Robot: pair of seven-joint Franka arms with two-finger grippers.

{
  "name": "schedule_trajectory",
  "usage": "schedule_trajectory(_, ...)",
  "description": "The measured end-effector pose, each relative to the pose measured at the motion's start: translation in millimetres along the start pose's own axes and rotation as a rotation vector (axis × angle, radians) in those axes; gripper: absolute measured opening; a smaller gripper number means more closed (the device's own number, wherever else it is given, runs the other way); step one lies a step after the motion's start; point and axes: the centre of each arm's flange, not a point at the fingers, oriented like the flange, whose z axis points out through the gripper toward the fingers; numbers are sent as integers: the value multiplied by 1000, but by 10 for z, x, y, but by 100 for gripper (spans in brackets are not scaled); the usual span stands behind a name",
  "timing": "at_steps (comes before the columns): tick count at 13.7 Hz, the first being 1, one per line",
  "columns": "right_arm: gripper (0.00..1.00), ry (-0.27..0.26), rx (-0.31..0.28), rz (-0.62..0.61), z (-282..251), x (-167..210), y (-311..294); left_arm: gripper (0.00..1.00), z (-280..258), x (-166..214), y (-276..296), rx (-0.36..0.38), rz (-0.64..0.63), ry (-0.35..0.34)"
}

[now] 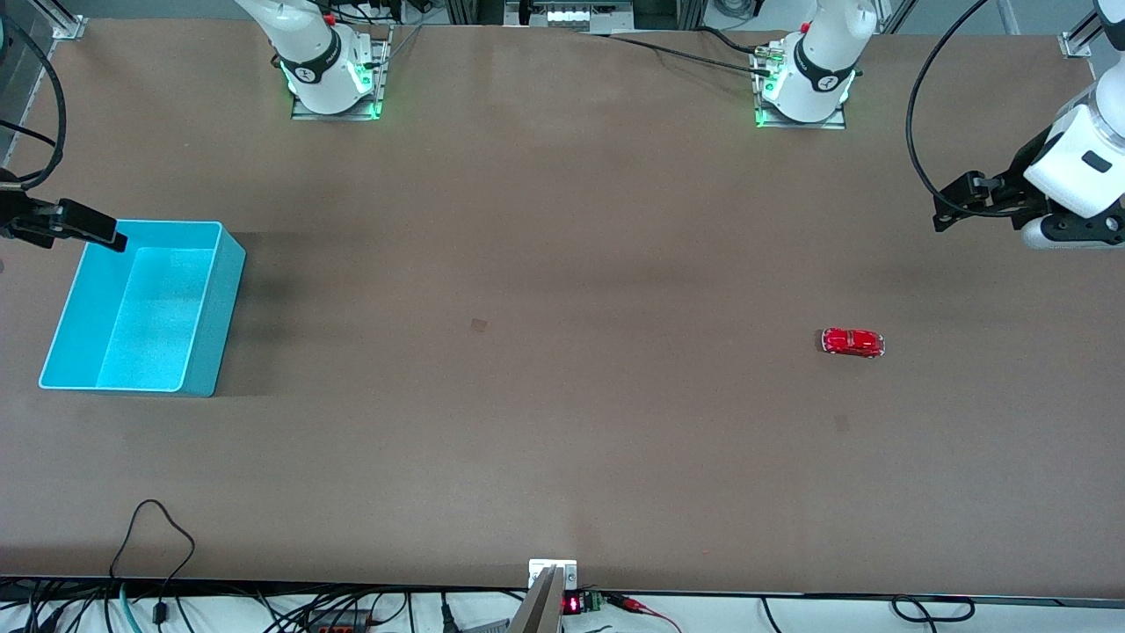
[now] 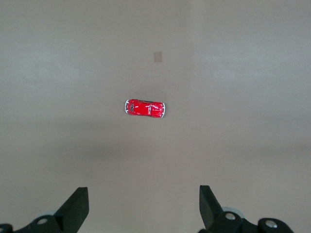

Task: Wind red beetle toy and store in blue box
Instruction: 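Move the left gripper over the red toy car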

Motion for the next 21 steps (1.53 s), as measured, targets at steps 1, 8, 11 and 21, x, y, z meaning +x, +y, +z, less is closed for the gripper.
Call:
schedule_trajectory(1, 100, 0, 0, 0, 0, 0, 0, 100, 0, -1, 2, 0, 0, 0)
schedule_trajectory(8, 100, 1, 0, 0, -1, 1, 0, 100, 33, -51, 28, 3, 5, -44)
schedule_trajectory(11, 100, 1, 0, 0, -2, 1, 0, 100, 159, -227, 46, 1, 8, -201)
schedule_trajectory(21, 100, 4, 0, -8, -19, -1, -48, 100, 1145, 26, -459, -106, 636, -237)
